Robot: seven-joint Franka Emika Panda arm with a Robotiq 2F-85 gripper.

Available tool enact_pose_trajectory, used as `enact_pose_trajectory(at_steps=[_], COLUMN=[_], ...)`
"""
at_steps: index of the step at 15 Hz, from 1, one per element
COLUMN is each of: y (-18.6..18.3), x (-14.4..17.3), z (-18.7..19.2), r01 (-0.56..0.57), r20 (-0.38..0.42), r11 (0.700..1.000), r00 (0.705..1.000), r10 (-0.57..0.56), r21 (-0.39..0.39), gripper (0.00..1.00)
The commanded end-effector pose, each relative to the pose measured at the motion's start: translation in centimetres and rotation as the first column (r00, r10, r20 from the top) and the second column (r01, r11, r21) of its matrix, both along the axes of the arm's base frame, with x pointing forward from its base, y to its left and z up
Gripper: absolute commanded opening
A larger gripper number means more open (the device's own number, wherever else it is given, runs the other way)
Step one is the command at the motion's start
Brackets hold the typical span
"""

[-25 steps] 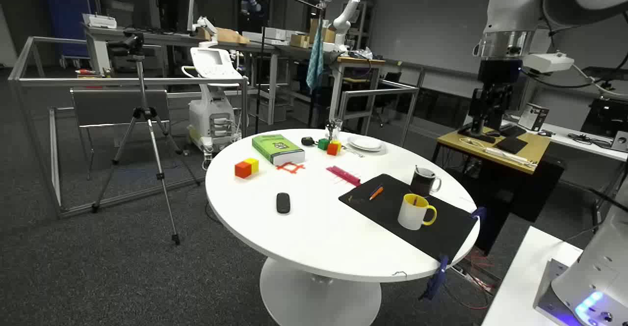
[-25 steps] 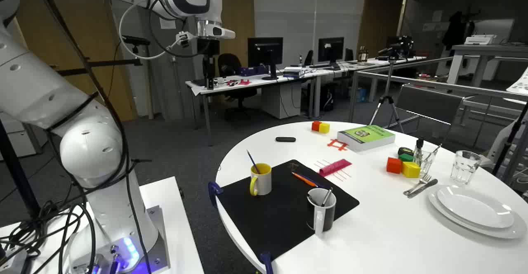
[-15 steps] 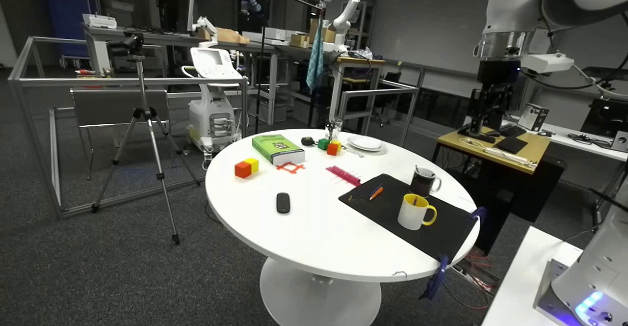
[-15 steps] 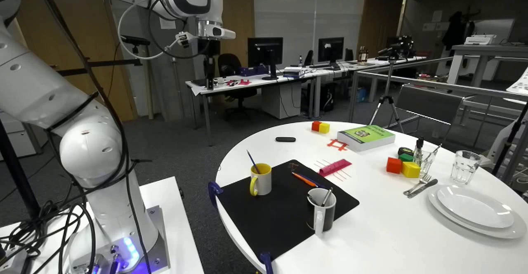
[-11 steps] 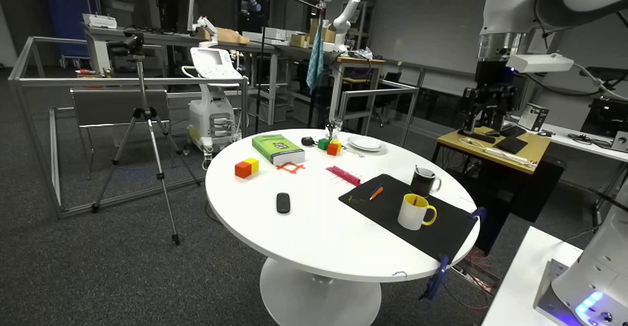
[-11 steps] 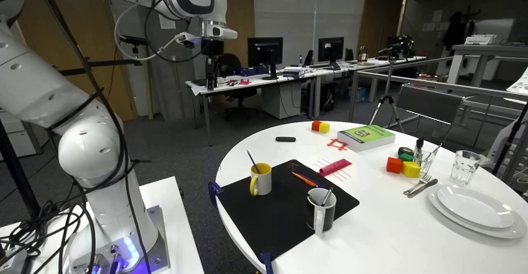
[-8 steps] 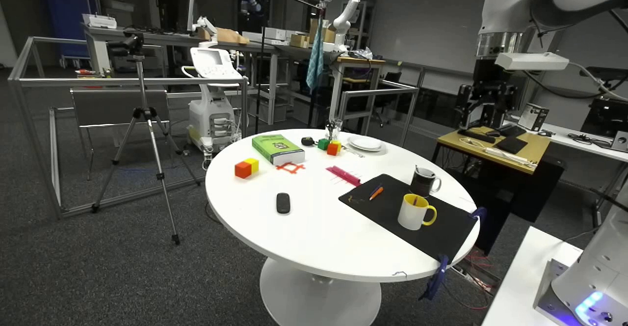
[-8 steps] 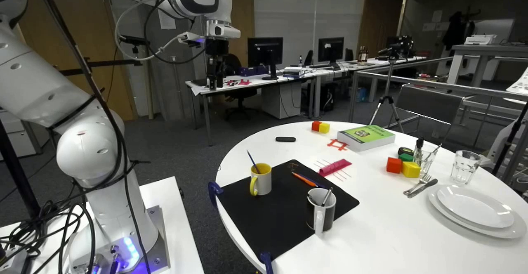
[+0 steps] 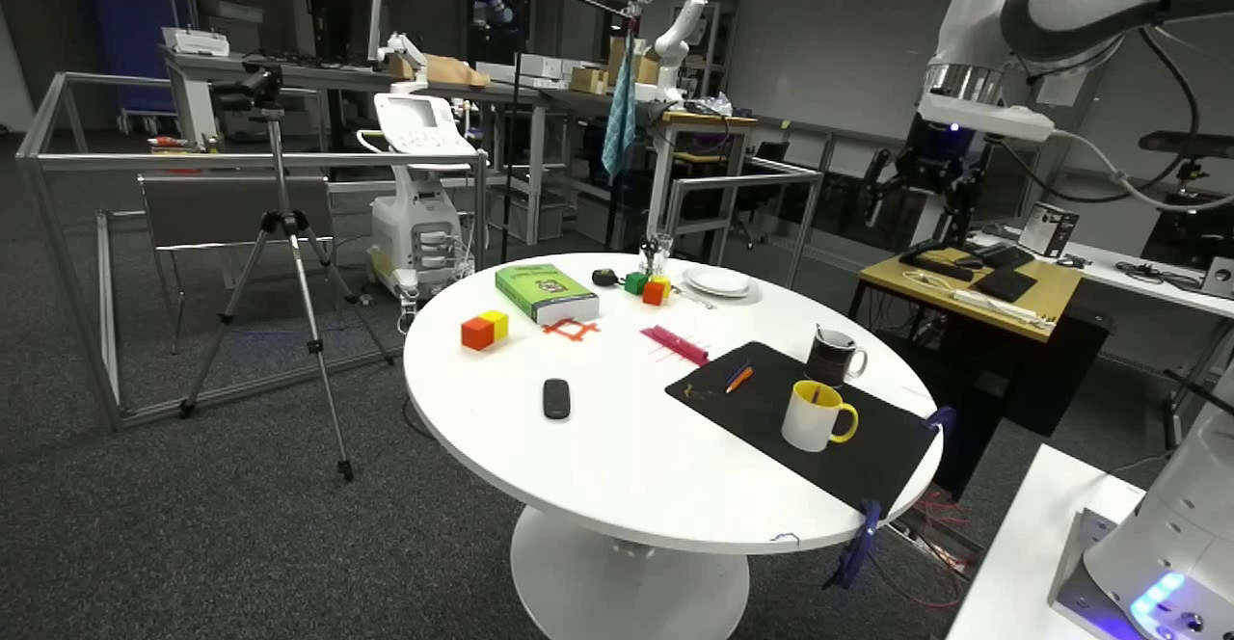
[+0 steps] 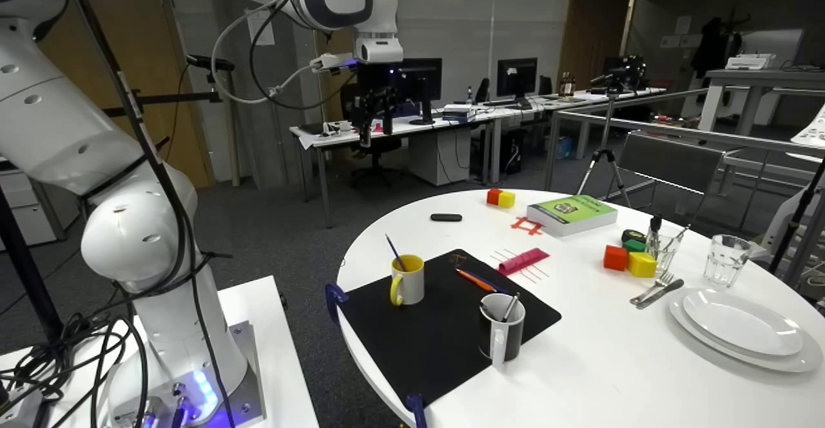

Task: Put the orange pen in the right cup

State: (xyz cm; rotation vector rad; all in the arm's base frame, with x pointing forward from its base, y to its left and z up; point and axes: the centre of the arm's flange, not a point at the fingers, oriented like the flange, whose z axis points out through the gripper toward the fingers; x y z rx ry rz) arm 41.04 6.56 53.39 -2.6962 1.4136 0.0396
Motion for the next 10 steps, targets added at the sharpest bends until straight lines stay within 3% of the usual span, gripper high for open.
enact_pose_trajectory(at_steps=[1, 6, 10], y=[-1.7, -3.5, -4.0], x=[2.3, 5.9, 7.7], z=[-1.0, -3.6, -6.2], r01=[0.169, 0.349, 0.396], r20=[0.083, 0.230, 0.250], r11=[0.984, 0.933, 0.912], r00=[0.981, 0.904, 0.877], r10=[-0.173, -0.359, -0.411], r21=[0.053, 0.085, 0.110], gripper=[1.00, 1.00, 1.00])
